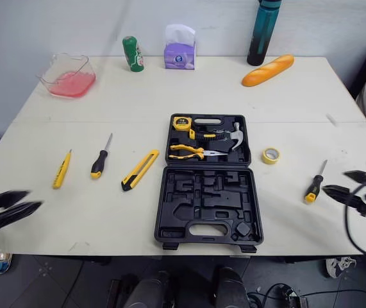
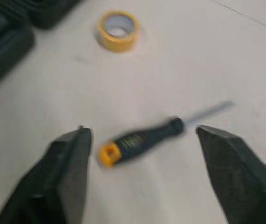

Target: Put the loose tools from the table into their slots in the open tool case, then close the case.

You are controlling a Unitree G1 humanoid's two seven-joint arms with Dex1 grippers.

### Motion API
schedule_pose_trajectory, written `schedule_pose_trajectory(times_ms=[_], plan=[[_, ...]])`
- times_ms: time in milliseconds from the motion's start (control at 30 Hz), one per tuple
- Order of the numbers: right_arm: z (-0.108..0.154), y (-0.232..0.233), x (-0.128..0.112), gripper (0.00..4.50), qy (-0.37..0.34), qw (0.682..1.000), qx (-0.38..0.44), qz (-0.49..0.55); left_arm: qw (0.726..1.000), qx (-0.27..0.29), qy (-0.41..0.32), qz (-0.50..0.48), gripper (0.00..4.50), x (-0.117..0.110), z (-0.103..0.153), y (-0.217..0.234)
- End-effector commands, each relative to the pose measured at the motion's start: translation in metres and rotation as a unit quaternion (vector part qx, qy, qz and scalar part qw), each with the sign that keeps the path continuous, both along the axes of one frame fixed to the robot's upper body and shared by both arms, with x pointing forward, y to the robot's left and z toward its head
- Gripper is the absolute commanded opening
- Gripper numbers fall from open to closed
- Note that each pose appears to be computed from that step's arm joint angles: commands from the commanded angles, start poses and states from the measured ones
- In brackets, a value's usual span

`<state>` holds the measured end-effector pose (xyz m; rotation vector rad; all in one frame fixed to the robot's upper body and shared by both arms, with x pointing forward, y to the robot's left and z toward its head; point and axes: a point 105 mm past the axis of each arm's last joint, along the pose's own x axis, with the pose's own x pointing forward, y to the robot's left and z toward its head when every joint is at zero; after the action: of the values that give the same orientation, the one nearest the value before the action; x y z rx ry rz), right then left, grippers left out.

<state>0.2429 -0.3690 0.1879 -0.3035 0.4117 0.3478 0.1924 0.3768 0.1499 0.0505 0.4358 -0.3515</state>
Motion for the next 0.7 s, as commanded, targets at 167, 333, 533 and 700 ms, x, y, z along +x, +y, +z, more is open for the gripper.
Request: schedule_pose_trajectory(times_ms=[167,333,533,700], plan=[[0.011,-0.038,-0.010,4.50,-0.022,0.998,-0.020,-0.054,0.991,0.056,0.001,0.125,4.37,-0.037,-0.005,0.063],[0.010,-0.017,0.005,4.50,-0.047,0.999,-0.012,-0.018,0.995,0.017,-0.041,0.087,4.37,-0.005,0.000,0.028],[0.033,0.063,0.016,4.50,-0.076,0.990,0.036,0.116,0.990,-0.017,-0.095,0.102,4.37,0.055,0.027,-0.023],[0.051,0.151,0.020,4.50,-0.113,0.958,0.082,0.249,0.991,-0.025,-0.063,0.114,4.37,0.090,0.026,-0.072]])
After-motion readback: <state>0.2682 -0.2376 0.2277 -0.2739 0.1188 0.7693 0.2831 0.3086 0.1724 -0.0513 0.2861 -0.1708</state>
